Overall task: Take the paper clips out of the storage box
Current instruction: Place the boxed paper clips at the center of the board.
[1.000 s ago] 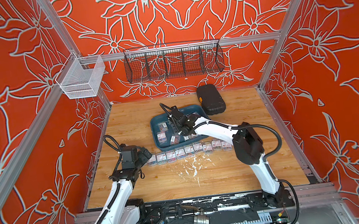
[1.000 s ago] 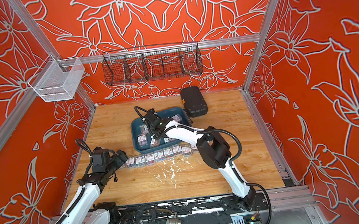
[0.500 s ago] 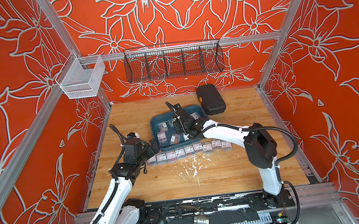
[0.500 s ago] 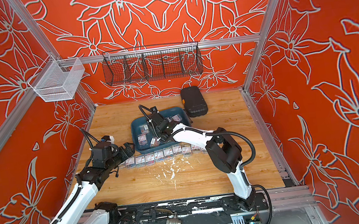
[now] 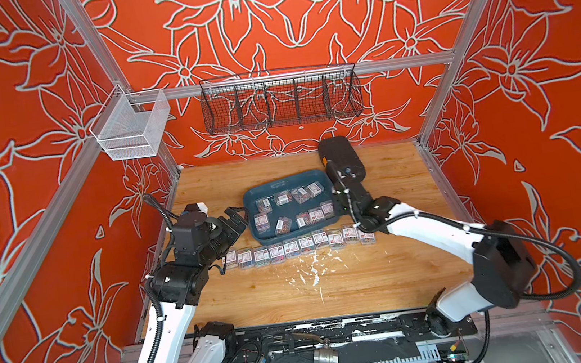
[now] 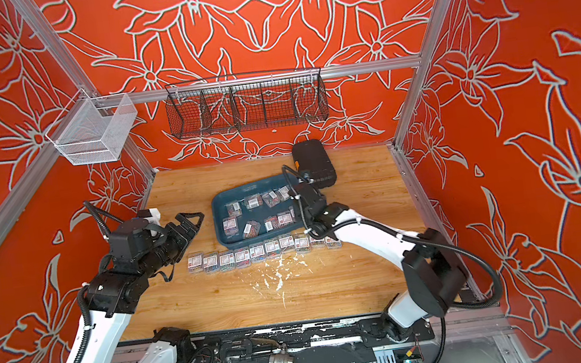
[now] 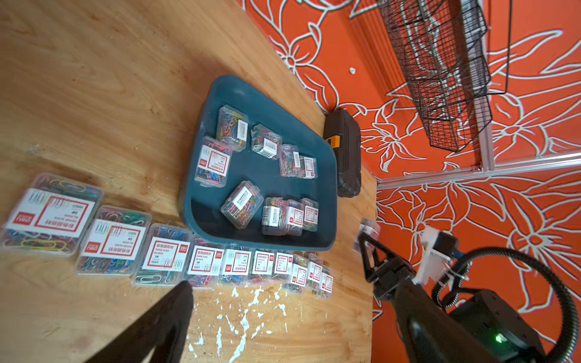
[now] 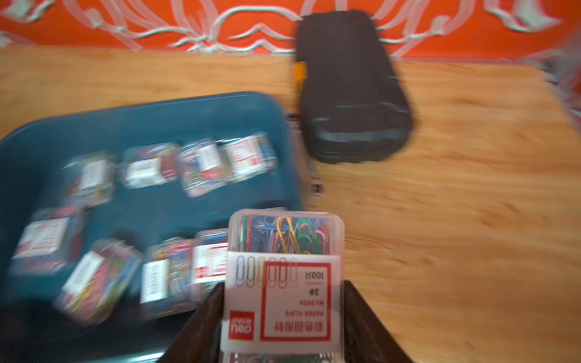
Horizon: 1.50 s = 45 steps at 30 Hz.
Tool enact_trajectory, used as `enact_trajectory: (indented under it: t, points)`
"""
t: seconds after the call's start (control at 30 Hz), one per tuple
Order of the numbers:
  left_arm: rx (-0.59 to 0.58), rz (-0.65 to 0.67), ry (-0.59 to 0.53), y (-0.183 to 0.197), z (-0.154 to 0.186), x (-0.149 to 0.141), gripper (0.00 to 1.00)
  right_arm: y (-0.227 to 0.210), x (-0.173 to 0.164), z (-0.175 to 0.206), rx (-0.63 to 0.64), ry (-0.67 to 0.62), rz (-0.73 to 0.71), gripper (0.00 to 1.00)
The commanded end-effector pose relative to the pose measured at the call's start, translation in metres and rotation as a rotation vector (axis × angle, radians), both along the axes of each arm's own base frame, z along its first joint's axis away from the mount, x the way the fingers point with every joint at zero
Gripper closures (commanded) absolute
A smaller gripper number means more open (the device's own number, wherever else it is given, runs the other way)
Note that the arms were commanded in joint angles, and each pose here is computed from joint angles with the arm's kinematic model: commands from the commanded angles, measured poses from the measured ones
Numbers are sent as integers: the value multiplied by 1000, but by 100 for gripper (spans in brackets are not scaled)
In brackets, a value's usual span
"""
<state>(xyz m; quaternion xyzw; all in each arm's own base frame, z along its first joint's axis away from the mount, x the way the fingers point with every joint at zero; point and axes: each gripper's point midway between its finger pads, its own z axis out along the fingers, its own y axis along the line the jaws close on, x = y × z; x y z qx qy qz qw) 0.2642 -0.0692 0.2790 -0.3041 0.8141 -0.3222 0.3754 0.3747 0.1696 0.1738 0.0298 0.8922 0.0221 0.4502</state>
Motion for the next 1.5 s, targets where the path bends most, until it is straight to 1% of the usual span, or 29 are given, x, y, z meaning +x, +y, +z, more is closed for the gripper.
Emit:
enact_trajectory:
  t: [0.0,0.17,0.33,0.47,0.57,0.67,0.8,0.93,1.03,1.13,1.27,1.3,1.37,1.47]
  points:
    - [-17,18,44,1,-2,-3,3,-43,-15,-27,6,40,-158,57]
    - [-12,30,30,2,-9,5,3,-85,-35,-62,-30,113,-317,58]
    - [-28,4,33,-5,-11,12,2,-110,-47,-86,-10,171,-421,60]
    - [-33,-9,26,-8,-22,21,3,-118,-48,-98,24,186,-446,60]
    - [-7,-22,21,-9,-34,29,3,-116,-44,-109,57,210,-437,60]
    - [48,-20,25,-4,-46,33,3,-115,-42,-121,69,238,-431,61]
    - [163,23,56,13,-64,31,3,-120,-47,-131,77,260,-447,61]
    - [317,8,67,28,-82,24,2,-128,-60,-129,80,253,-471,61]
    - [423,39,71,43,-100,21,3,-131,-72,-130,101,251,-478,61]
    - [503,70,73,56,-114,19,3,-136,-83,-134,106,256,-487,60]
    - [567,93,80,66,-133,18,2,-130,-85,-135,125,255,-440,59]
    - [580,109,82,70,-138,18,3,-127,-84,-137,129,260,-426,57]
    - [572,147,96,75,-147,15,3,-123,-83,-138,136,271,-408,55]
    - [562,143,83,73,-157,15,3,-122,-84,-140,136,284,-396,48]
